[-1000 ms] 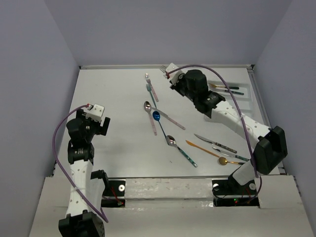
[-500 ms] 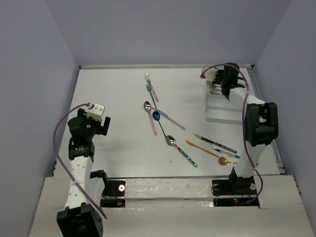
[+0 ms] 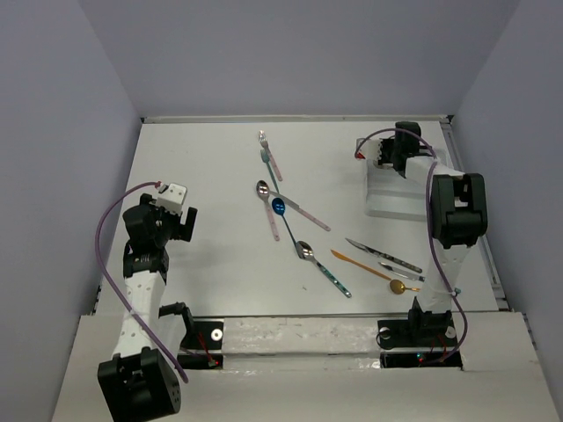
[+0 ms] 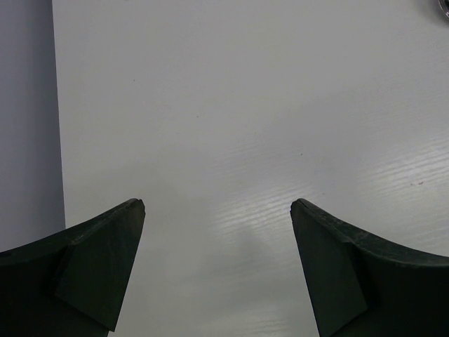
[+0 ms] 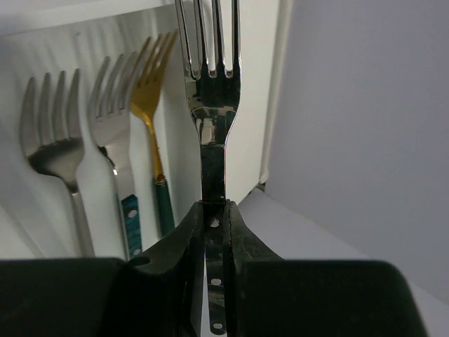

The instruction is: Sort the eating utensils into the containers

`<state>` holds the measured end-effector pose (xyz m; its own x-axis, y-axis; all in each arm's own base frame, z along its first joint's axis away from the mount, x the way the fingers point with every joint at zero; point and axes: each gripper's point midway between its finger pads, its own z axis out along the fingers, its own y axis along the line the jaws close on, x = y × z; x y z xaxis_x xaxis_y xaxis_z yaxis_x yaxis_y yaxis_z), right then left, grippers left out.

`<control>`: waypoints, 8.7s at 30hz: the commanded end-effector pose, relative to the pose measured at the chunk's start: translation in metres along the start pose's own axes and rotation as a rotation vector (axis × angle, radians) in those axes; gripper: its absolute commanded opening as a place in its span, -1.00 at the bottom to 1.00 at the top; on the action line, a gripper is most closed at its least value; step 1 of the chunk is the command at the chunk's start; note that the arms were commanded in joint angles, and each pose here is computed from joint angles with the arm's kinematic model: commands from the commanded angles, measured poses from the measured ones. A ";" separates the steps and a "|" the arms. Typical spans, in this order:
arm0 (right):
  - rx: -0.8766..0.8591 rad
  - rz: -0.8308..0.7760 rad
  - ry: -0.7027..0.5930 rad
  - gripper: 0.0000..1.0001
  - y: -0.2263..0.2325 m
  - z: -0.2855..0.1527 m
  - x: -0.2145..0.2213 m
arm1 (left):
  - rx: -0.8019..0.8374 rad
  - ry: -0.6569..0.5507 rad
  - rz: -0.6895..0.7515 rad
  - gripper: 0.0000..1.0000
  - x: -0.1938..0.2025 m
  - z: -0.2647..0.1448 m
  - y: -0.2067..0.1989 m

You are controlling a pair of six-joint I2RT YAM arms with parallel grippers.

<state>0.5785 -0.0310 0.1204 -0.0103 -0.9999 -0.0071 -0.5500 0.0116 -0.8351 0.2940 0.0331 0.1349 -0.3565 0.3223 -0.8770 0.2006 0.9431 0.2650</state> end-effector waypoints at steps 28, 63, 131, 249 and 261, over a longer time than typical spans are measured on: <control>0.570 0.919 -0.338 0.54 -0.203 -0.133 -0.018 | 0.222 -0.081 0.023 0.89 -0.158 0.052 -0.047; -0.357 1.110 -0.278 0.01 0.053 0.009 -0.396 | 0.049 0.002 0.011 0.98 -0.077 0.040 -0.026; -0.375 0.942 -0.125 -1.00 0.069 -0.077 -0.297 | -0.074 -0.107 0.079 0.98 -0.041 0.023 -0.014; -0.713 1.111 0.284 -0.73 0.318 -0.259 -0.258 | -0.345 -0.229 0.145 0.98 -0.010 -0.009 0.014; -0.447 1.081 -0.062 -1.00 0.181 -0.262 -0.289 | -0.345 -0.227 0.146 0.98 -0.009 -0.008 0.014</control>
<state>0.2008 0.2345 0.0238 -0.8064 -0.4786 -0.3474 -0.5055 0.8627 -0.0153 0.2905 0.0396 0.1336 -0.1878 0.4601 -0.8678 -0.0454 0.8785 0.4756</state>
